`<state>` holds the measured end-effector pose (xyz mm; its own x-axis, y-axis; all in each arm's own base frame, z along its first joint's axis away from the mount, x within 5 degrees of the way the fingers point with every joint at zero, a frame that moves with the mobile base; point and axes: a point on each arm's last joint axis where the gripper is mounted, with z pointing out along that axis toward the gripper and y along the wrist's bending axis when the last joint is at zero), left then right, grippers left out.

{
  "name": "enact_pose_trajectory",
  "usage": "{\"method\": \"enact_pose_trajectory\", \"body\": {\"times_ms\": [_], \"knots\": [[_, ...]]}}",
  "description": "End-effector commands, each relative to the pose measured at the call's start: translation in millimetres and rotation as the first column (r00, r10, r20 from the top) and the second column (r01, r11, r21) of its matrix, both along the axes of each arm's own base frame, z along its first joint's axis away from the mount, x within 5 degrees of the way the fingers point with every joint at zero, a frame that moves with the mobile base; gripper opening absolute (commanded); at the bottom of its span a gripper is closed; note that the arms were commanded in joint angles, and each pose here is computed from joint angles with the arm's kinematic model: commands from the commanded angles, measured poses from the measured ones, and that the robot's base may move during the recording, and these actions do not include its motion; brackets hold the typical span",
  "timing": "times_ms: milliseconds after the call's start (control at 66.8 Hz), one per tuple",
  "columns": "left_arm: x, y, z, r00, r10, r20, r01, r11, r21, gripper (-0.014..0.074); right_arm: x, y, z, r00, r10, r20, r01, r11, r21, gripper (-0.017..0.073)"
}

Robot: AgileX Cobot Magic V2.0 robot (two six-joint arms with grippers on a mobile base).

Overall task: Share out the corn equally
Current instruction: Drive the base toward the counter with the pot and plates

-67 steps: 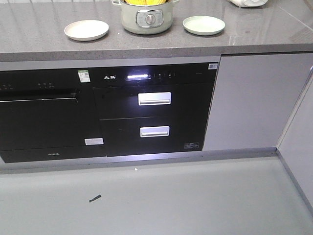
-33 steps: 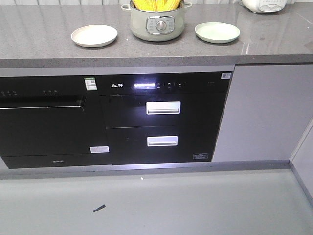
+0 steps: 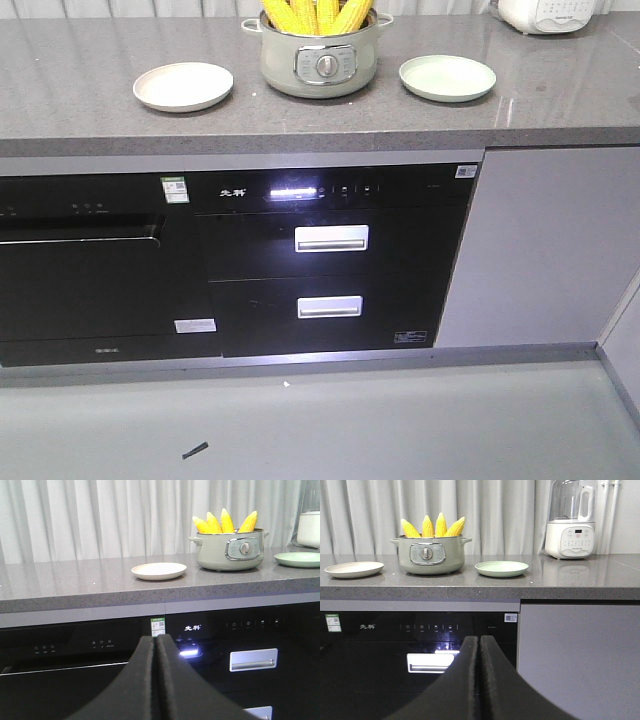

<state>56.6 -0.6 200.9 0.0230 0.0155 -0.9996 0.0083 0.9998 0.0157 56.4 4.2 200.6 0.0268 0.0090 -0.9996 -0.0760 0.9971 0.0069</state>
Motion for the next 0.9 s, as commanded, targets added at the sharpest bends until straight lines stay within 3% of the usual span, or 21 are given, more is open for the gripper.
{"method": "enact_pose_trajectory", "body": {"times_ms": [0, 884], "knots": [[-2.7, 0.2, 13.1, 0.994, -0.001, 0.106, 0.003, 1.0, -0.021, -0.0006, -0.6, 0.2, 4.3, 0.997, 0.0, 0.072, 0.001, 1.0, -0.015, -0.0008], [-2.7, 0.2, 13.1, 0.994, -0.001, 0.106, 0.003, 1.0, -0.021, -0.0006, -0.6, 0.2, 4.3, 0.997, 0.0, 0.072, 0.001, 1.0, -0.015, -0.0008]]}}
